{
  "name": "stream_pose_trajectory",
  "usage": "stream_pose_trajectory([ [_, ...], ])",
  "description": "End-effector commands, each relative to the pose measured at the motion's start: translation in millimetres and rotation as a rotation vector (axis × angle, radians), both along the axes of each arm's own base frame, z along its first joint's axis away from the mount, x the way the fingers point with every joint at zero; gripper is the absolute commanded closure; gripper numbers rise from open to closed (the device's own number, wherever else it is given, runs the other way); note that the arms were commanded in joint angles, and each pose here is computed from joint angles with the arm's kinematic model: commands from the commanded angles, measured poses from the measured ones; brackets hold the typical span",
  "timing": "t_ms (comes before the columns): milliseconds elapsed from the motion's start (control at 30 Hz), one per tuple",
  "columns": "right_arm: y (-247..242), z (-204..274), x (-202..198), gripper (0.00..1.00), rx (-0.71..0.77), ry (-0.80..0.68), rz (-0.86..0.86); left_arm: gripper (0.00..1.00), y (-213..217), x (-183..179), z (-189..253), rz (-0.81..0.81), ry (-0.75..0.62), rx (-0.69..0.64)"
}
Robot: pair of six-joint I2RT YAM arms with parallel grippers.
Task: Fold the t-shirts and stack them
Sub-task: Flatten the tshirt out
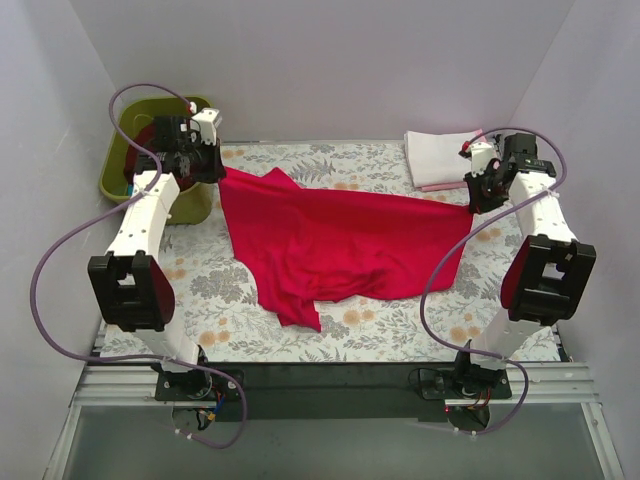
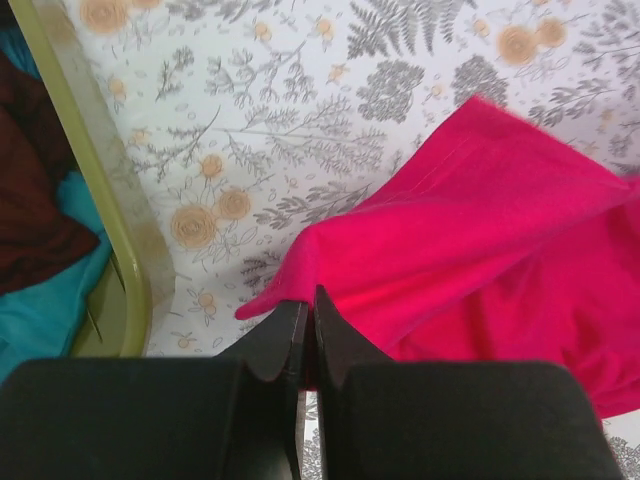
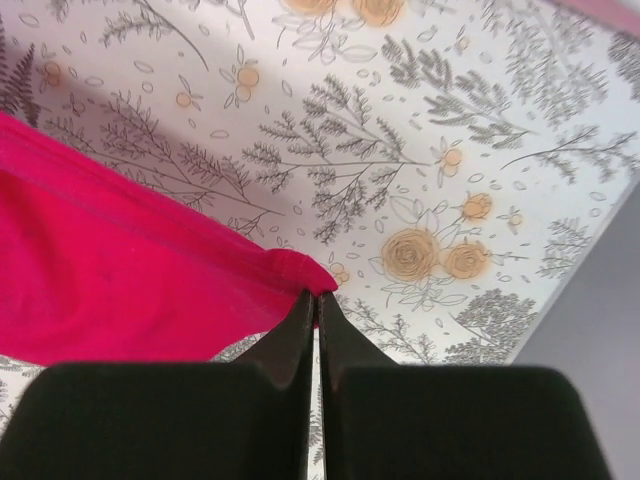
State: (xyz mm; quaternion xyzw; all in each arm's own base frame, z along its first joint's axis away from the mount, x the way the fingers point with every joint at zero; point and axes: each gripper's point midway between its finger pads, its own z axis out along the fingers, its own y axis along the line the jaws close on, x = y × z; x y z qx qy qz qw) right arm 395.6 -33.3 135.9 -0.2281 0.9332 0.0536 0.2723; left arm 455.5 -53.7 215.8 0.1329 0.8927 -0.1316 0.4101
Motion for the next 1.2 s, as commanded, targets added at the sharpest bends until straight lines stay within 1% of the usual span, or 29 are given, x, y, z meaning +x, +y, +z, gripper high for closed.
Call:
stream_pose_trajectory([
  [0,-2.0,32.8,11.5,0.99,0.000,-0.099,0.023,1.00,-2.5,-3.1,27.6,-0.025,-0.077,0.014],
  [67,-4.4,45.7,16.4,0.99,-0.002,-0.133,0.022,1.00,-1.1,-0.4,39.6,-0.015,-0.121,0.017],
  [100,-5.1,50.7,17.9,0.99,-0.004,-0.146,0.022,1.00,12.8,2.8,43.1,0.015,-0.135,0.019],
  [233,-8.2,71.4,27.8,0.99,-0.018,-0.200,0.020,1.00,12.1,11.1,59.1,0.017,-0.181,0.011],
  [400,-9.3,93.9,40.7,0.99,-0.017,-0.257,0.011,1.00,6.0,18.9,54.1,-0.009,-0.184,-0.015],
  [500,-7.4,93.5,40.7,0.99,-0.006,-0.250,0.017,1.00,-7.3,9.9,50.9,-0.080,-0.166,-0.060],
  [533,-7.3,89.4,38.3,0.99,-0.014,-0.239,0.027,1.00,-16.9,-4.8,35.1,-0.146,-0.115,-0.084],
  [600,-9.7,79.9,30.4,0.99,-0.033,-0.212,0.037,1.00,-19.1,-26.7,24.3,-0.187,-0.095,-0.069],
  [633,-10.0,61.0,20.0,0.99,-0.047,-0.168,0.062,1.00,-17.4,-36.3,13.9,-0.216,-0.089,-0.036],
  [667,-9.3,58.1,12.3,0.99,-0.055,-0.162,0.074,1.00,-17.7,-57.9,-17.5,-0.246,-0.018,-0.025],
  [700,-9.2,47.8,4.5,0.99,-0.062,-0.137,0.087,1.00,-18.6,-72.2,-29.0,-0.293,-0.001,-0.002],
  [733,-7.5,26.3,-10.2,0.99,-0.059,-0.080,0.100,1.00,-17.1,-92.8,-32.9,-0.353,-0.006,0.045],
  [767,-6.7,19.1,-19.4,0.99,-0.069,-0.066,0.126,1.00,-14.9,-117.2,-65.3,-0.380,0.063,0.058],
  [800,-7.5,9.2,-27.5,0.99,-0.075,-0.040,0.132,1.00,-13.4,-128.3,-74.6,-0.397,0.074,0.079],
  [833,-5.6,-11.6,-43.5,0.99,-0.068,0.019,0.140,1.00,-10.2,-139.7,-81.6,-0.401,0.078,0.101],
  [867,-4.4,-18.1,-49.7,0.99,-0.069,0.036,0.155,1.00,-4.4,-146.4,-93.9,-0.415,0.094,0.145],
  [933,-1.6,-33.1,-62.1,0.99,-0.055,0.082,0.160,1.00,-0.8,-171.8,-122.9,-0.453,0.186,0.159],
  [1000,3.7,-47.1,-75.1,0.99,-0.032,0.132,0.171,0.87,2.4,-189.7,-145.2,-0.493,0.271,0.169],
  [1067,5.9,-53.3,-83.7,0.99,-0.020,0.169,0.181,0.76,4.0,-199.7,-154.2,-0.499,0.328,0.158],
  [1100,7.3,-56.0,-86.3,0.99,-0.019,0.179,0.194,0.65,1.9,-197.8,-151.7,-0.496,0.323,0.143],
  [1133,8.2,-56.8,-90.4,0.99,-0.015,0.192,0.199,0.61,4.0,-191.7,-147.8,-0.472,0.311,0.132],
  [1167,9.2,-59.4,-94.3,0.99,-0.011,0.205,0.207,0.56,-0.1,-186.8,-143.2,-0.447,0.308,0.093],
])
